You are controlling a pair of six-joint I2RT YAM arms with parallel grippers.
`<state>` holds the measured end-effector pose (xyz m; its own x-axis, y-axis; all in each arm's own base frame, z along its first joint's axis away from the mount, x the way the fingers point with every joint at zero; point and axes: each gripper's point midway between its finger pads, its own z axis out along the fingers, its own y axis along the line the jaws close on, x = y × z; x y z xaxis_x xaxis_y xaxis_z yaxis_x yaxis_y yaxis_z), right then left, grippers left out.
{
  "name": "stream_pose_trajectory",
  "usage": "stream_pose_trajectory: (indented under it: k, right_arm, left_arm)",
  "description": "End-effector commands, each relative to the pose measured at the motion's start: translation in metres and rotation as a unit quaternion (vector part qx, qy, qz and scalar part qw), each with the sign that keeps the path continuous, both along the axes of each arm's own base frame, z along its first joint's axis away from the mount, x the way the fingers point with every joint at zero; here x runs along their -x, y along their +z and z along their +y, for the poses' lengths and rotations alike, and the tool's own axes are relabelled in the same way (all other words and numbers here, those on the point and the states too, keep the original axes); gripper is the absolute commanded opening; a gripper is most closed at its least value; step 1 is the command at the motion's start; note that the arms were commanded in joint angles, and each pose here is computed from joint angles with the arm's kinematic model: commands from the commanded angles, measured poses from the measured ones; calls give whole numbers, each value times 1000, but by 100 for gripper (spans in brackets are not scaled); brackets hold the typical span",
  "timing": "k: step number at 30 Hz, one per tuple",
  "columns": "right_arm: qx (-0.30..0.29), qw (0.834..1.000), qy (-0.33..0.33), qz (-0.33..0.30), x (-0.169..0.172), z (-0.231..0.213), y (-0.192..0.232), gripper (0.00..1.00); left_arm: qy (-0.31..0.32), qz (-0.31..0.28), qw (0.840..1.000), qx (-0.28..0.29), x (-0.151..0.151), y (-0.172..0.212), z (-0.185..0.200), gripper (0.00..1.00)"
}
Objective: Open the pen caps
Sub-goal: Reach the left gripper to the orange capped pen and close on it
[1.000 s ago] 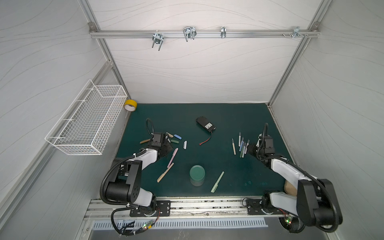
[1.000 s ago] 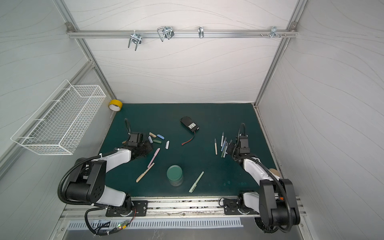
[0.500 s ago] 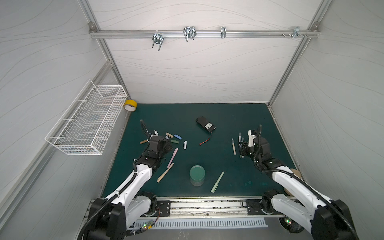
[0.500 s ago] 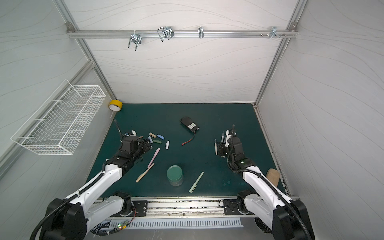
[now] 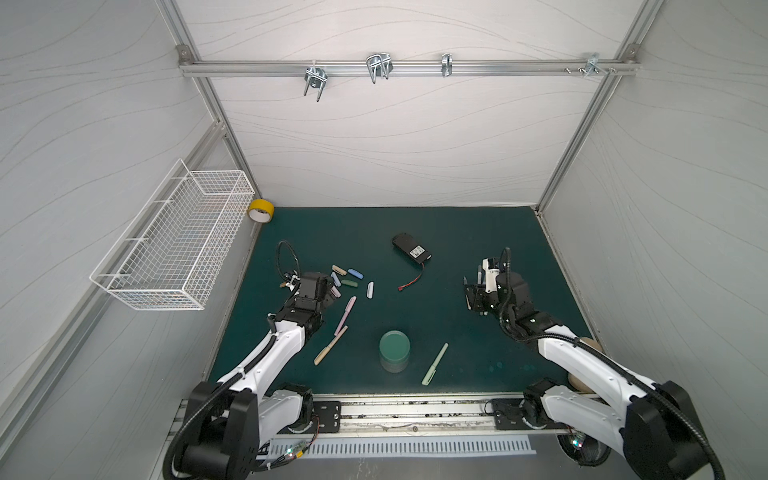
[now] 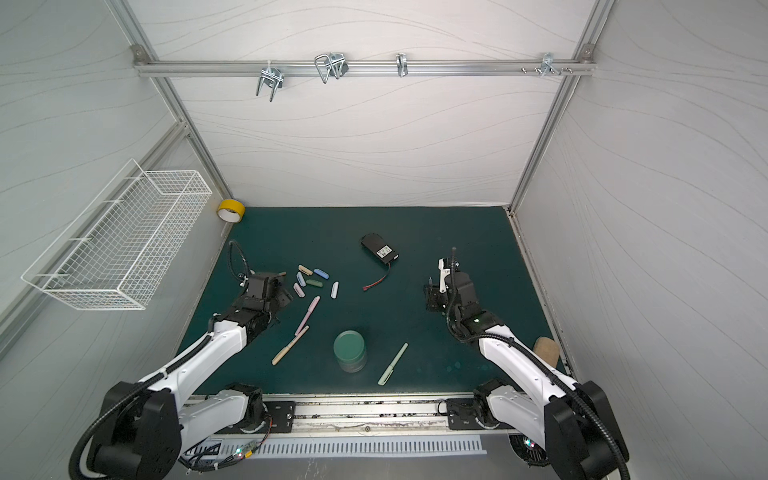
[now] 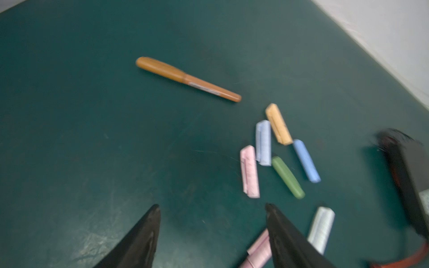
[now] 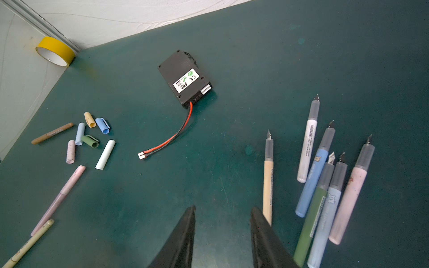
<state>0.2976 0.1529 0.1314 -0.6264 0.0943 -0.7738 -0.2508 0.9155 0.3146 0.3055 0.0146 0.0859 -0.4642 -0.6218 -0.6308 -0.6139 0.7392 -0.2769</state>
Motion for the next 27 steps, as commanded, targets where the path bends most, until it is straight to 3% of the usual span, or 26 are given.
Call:
stream_pose_trajectory:
  k: [1,12,20,27]
  right_arm:
    - [-23,1000,11,-5,-6,12,9,41]
    - [-34,999,38,20,-14,33,-3,41]
    - [-28,999,28,12,-21,31,-2,41]
    - [-35,999,31,2,-19,32,3,41]
  left_arm:
    - [55,-3,998,4,-26,2,16,75]
    - [136,52,989,32,-83,-31,58,75]
    - [146,86,985,21,-97,-31,68,75]
    - [146,117,982,3,-101,-43,72,66]
